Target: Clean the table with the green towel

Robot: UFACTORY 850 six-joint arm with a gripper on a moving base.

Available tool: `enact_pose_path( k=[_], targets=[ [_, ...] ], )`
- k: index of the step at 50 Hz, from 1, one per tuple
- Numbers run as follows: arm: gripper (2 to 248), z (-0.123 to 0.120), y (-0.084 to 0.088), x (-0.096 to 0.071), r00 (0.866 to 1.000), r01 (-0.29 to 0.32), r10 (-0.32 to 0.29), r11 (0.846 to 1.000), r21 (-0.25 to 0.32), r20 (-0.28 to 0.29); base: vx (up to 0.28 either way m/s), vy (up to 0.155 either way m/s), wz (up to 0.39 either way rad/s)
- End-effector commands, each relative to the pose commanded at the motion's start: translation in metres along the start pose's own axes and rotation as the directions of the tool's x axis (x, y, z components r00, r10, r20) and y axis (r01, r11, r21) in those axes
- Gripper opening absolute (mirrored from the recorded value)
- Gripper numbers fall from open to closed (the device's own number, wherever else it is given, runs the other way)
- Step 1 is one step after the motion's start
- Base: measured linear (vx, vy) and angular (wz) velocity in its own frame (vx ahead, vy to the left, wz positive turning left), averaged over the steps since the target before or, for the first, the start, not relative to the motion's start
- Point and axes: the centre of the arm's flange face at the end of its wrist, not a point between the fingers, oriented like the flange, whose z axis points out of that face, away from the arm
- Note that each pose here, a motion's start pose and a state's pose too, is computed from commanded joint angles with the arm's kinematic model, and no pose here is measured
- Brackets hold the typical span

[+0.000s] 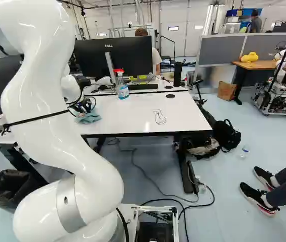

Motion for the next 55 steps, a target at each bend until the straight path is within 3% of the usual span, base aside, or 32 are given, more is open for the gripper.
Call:
enact_pose_path(
  k=[28, 55],
  targets=[
    [50, -0.031, -0.017, -0.038, 0.999, 0.031, -0.032, 0.999, 0.022, 0.027, 0.000, 0.000, 0.000],
    [50, -0.053, 0.017, -0.060, 0.999, -0.016, 0.017, 1.000, -0.017, 0.037, 0.000, 0.000, 0.000]
  ],
)
